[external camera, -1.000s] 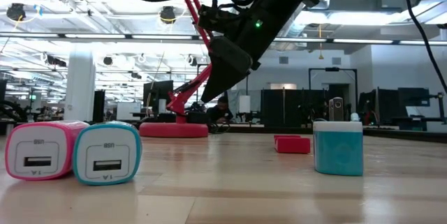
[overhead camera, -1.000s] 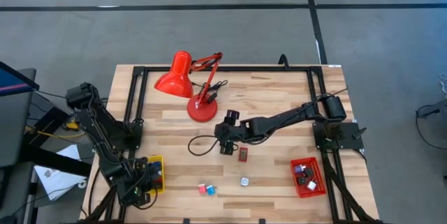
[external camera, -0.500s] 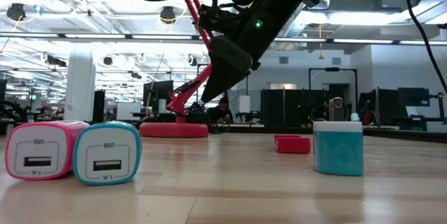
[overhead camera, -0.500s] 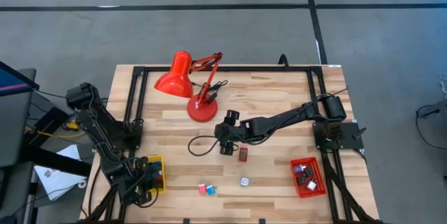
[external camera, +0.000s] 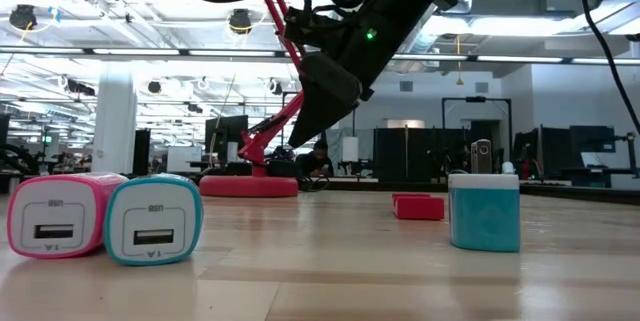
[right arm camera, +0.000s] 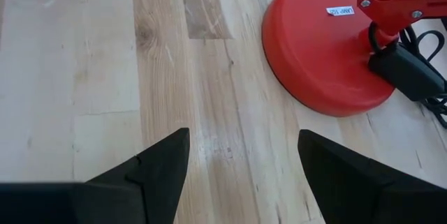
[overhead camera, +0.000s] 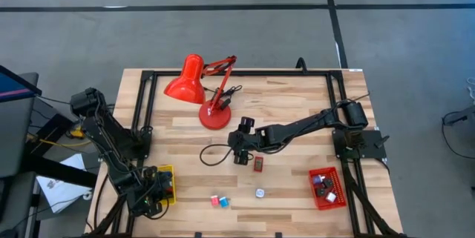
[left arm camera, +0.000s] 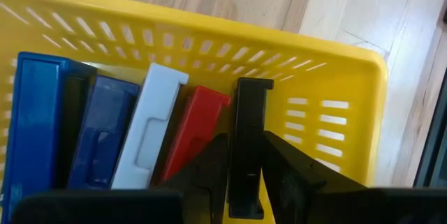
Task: Pick & Place Office items
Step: Put the black digital timer into the yellow bin, then put the right light blue charger adapter into the red bin
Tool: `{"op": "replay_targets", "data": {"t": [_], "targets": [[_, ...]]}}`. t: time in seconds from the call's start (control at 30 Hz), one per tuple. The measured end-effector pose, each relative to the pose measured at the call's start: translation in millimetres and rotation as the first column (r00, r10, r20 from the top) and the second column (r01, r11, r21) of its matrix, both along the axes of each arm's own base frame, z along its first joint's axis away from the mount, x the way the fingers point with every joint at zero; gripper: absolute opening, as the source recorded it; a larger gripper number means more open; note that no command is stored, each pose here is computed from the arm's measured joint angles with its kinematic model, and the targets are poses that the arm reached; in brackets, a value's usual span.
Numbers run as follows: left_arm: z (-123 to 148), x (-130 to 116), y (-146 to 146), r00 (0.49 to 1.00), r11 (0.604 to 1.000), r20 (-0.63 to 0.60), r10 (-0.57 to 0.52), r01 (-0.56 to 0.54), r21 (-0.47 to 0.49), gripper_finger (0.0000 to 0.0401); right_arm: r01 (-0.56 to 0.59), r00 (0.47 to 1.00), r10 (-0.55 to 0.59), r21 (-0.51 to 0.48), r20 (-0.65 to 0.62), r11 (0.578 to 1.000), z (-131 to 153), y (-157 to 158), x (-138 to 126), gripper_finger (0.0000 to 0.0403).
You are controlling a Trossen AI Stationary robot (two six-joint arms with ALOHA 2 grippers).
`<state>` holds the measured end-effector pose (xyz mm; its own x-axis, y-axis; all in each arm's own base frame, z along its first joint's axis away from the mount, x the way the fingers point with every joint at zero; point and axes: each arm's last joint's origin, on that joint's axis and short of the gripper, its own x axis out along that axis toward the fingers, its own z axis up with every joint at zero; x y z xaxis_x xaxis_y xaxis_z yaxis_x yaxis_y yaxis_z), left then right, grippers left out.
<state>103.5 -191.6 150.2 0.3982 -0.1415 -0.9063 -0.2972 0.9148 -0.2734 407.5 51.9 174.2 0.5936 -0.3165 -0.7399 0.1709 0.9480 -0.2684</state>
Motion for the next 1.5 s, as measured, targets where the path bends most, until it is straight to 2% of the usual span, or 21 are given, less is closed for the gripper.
{"op": "replay_targets", "data": {"t": [0.13, 0.3, 0.4, 0.57, 0.77, 0.9, 1.03, 1.27, 1.5], "targets": [[0.4, -0.1, 0.1, 1.000, 1.000, 0.001, 0.000, 0.000, -0.002, 0.0081, 0.011, 1.000, -0.011, 0.014, 0.004, 1.000, 0.7, 2.9, -1.0, 0.0260], [8.9, 0.0, 4.3, 1.000, 0.999, 0.014, 0.010, -0.010, -0.030, 0.0088, 0.010, 0.999, -0.012, 0.050, 0.041, 0.999, 18.8, 13.9, -8.5, 0.0260], [17.2, 1.3, 9.0, 0.999, 0.998, 0.036, 0.028, -0.026, -0.059, 0.0103, 0.010, 1.000, -0.011, 0.058, 0.016, 0.998, 22.1, 18.8, -14.4, 0.0260], [31.4, 2.4, 17.6, 0.996, 0.995, 0.081, 0.030, -0.022, -0.096, 0.0142, 0.106, 0.994, -0.102, 0.143, -0.034, 0.984, 24.0, 21.7, -25.0, 0.0260], [55.5, 6.6, 35.3, 0.972, 0.995, 0.233, -0.029, 0.049, -0.084, 0.0178, 0.164, 0.974, -0.134, 0.162, -0.182, 0.973, 30.9, 25.6, -48.4, 0.0260], [71.0, 13.4, 52.8, 0.929, 0.999, 0.369, 0.004, 0.009, -0.033, 0.0193, 0.184, 0.953, -0.115, 0.236, -0.280, 0.954, 28.9, 32.8, -58.1, 0.0264], [78.5, 25.4, 67.0, 0.893, 0.999, 0.449, 0.009, -0.031, 0.040, 0.0207, 0.210, 0.935, -0.110, 0.275, -0.337, 0.938, 25.4, 46.0, -65.4, 0.0278], [82.3, 46.7, 83.2, 0.865, 0.987, 0.501, -0.025, -0.058, 0.149, 0.0224, 0.122, 0.950, -0.018, 0.319, -0.311, 0.940, 32.5, 84.8, -79.6, 0.0283], [83.8, 56.0, 94.6, 0.857, 0.979, 0.516, 0.014, -0.115, 0.166, 0.0226, -0.023, 0.970, 0.107, 0.355, -0.219, 0.935, 18.8, 133.5, -82.3, 0.0283]]}}
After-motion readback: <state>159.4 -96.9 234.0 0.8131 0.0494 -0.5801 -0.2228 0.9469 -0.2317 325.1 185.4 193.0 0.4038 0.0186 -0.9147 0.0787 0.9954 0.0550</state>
